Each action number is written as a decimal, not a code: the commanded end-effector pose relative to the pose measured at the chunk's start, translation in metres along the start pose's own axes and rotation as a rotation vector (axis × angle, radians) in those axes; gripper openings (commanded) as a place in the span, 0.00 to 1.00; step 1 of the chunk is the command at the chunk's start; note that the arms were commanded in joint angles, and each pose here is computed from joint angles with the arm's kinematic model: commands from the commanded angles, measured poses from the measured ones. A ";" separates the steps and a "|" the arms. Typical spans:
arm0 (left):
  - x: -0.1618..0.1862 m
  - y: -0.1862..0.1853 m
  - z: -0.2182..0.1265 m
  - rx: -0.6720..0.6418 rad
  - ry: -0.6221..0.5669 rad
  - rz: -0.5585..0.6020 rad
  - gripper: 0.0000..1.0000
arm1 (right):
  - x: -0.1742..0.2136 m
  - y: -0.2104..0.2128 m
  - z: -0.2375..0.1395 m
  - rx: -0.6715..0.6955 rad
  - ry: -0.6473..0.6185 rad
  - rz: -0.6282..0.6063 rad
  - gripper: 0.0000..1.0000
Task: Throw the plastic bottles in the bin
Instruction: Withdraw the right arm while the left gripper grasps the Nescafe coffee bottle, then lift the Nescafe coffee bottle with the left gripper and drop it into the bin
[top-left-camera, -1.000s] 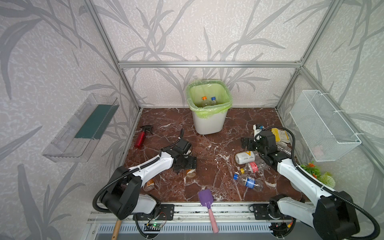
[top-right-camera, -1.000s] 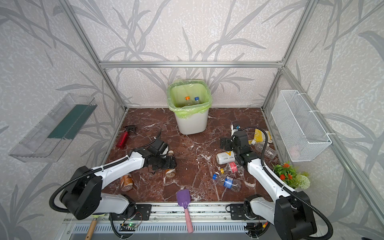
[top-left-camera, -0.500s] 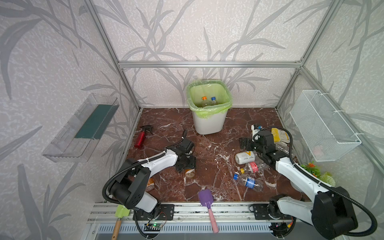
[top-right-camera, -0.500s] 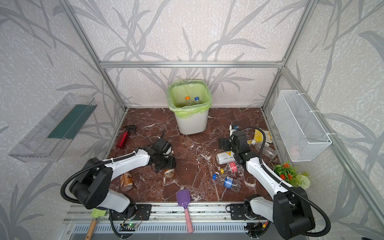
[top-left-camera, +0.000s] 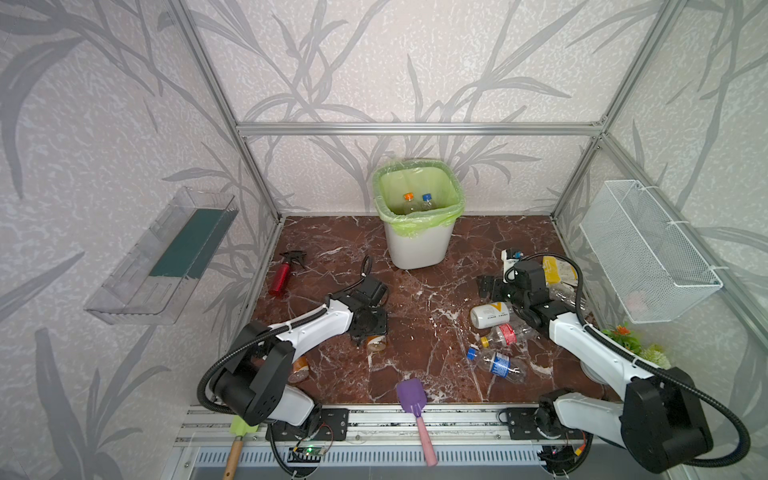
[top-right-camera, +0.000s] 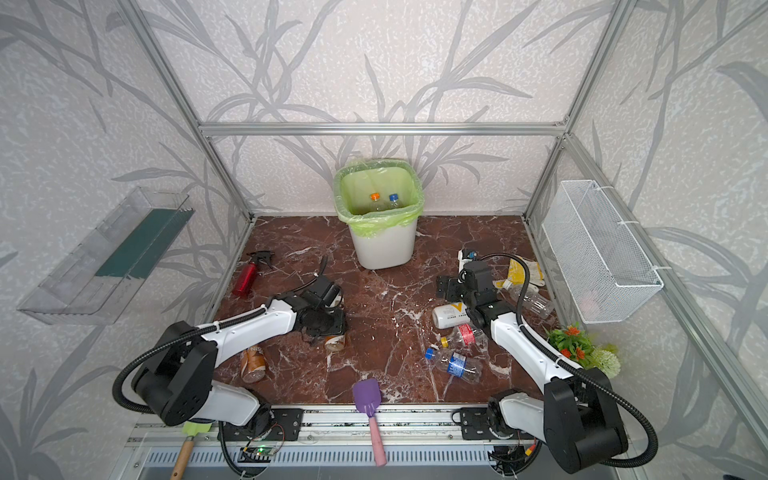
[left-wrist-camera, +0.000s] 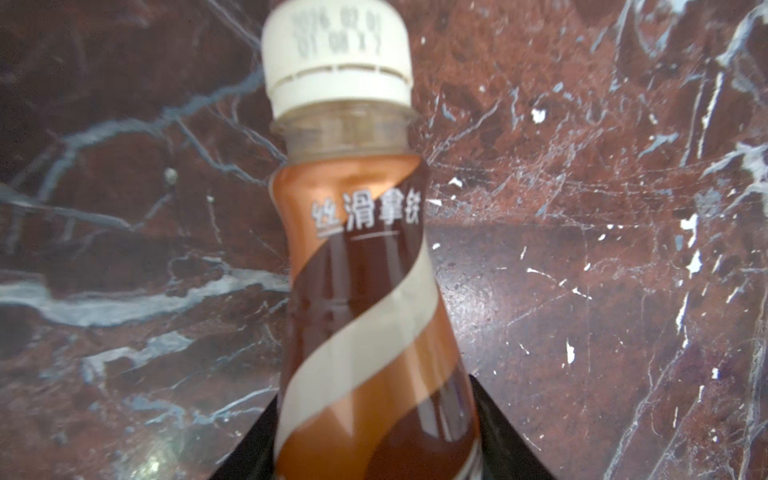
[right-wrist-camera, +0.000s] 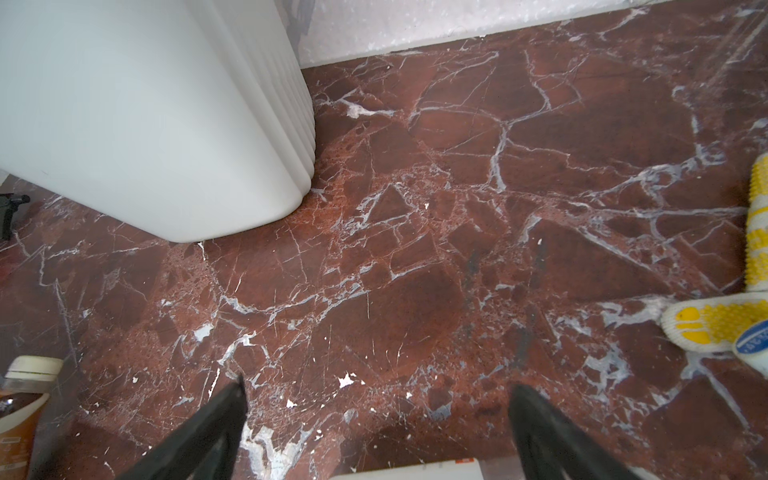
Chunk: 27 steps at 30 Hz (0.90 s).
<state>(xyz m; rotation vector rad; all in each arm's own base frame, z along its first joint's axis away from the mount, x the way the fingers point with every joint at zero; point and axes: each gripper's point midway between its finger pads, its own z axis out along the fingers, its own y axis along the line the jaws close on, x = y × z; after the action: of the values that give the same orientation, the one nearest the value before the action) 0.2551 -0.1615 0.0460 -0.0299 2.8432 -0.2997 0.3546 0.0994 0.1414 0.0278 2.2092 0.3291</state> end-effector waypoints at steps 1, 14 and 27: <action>-0.029 0.000 -0.032 -0.026 -0.142 0.029 0.50 | -0.001 0.003 0.003 -0.016 -0.002 -0.005 0.98; -0.079 0.020 -0.143 -0.059 -0.615 0.056 0.50 | 0.012 0.014 0.019 -0.088 0.063 0.012 0.97; -0.092 0.019 -0.264 0.029 -1.052 0.127 0.50 | 0.021 0.019 0.016 -0.070 0.093 -0.016 0.97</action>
<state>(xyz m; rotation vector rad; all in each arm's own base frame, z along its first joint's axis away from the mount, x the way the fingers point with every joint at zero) 0.2703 -0.0889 0.2919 -0.0300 1.8918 -0.2278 0.3501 0.1248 0.1101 -0.0461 2.3062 0.4196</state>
